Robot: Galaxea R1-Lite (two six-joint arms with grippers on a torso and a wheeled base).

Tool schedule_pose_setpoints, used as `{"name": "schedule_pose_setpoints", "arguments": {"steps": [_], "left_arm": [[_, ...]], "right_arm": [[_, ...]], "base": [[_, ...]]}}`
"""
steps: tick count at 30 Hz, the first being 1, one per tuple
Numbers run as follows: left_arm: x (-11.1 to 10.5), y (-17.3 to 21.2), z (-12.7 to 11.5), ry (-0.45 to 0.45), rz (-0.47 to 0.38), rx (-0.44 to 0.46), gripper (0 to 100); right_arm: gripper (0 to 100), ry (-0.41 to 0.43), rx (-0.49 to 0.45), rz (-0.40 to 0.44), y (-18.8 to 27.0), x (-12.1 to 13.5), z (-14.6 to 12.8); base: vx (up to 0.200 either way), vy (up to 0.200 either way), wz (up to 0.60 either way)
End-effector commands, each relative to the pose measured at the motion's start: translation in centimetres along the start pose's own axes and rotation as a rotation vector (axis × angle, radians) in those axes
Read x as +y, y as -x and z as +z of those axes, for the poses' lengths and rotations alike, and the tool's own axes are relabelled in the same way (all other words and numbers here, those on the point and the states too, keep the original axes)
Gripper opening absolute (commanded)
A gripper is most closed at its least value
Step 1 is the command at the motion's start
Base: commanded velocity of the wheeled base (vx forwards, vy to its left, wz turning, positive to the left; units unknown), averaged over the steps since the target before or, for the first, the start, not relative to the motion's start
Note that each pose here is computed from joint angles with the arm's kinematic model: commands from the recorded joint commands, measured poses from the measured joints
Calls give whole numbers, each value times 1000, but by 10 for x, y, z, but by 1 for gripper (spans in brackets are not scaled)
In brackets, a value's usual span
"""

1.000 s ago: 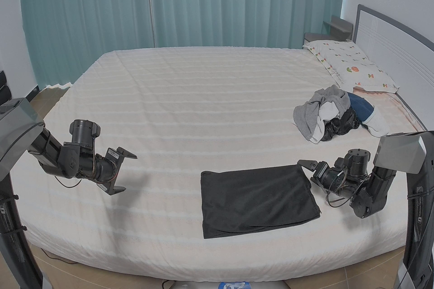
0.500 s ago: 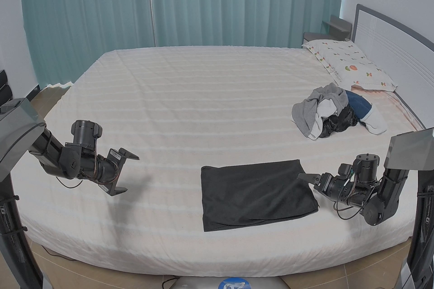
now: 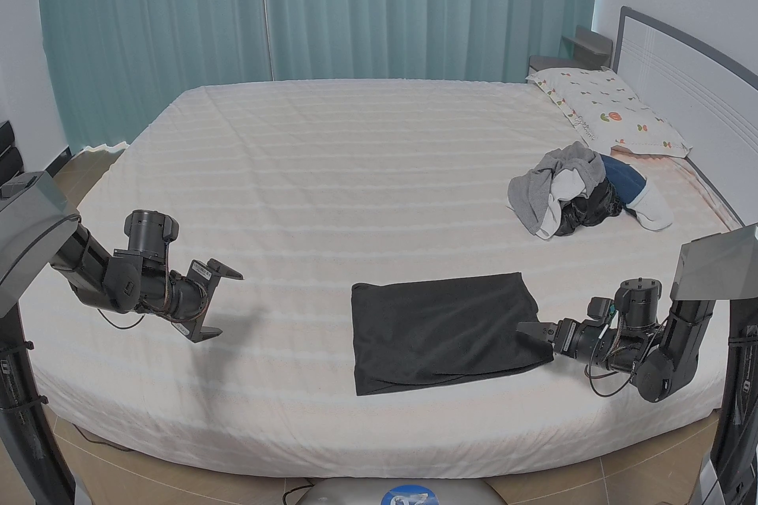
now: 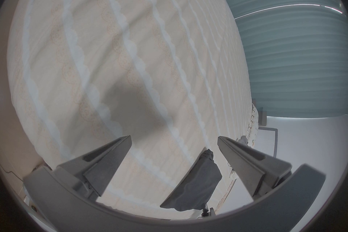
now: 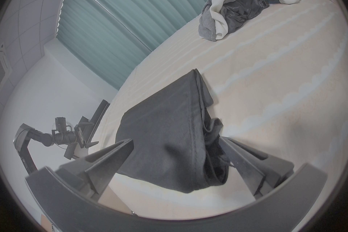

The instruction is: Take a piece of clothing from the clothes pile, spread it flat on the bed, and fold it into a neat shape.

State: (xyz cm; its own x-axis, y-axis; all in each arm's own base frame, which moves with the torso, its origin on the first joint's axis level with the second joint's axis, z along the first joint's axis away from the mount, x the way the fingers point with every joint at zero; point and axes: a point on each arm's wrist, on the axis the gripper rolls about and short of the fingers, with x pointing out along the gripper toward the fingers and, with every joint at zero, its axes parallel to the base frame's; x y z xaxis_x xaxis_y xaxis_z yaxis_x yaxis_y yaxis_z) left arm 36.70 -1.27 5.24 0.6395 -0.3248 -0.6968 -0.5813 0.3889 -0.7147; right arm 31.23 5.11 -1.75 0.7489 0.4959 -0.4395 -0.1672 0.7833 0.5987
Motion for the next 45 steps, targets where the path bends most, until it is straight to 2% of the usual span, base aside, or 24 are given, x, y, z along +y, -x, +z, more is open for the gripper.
{"name": "schedule_pose_setpoints", "arguments": {"steps": [1,8,19,25,45], "left_arm": [[0,-1,0,1,-1,0,100],[0,-2,1,1,-1,0,100],[-2,-4,2,4,-5,-2,100],[-2,-4,2,4,-7,-3,100],[-2,-4,2,5,-6,-2,100]], "right_arm": [[0,2,9,-3,2,1,-2],[0,42,50,-17,2,0,-9],[0,71,26,-41,13,-5,0],[0,109,75,-67,14,-10,-6],[0,108,71,-86,14,-17,-3]], "base": [[0,0,0],[0,0,0],[0,0,0],[0,0,0],[0,0,0]]}}
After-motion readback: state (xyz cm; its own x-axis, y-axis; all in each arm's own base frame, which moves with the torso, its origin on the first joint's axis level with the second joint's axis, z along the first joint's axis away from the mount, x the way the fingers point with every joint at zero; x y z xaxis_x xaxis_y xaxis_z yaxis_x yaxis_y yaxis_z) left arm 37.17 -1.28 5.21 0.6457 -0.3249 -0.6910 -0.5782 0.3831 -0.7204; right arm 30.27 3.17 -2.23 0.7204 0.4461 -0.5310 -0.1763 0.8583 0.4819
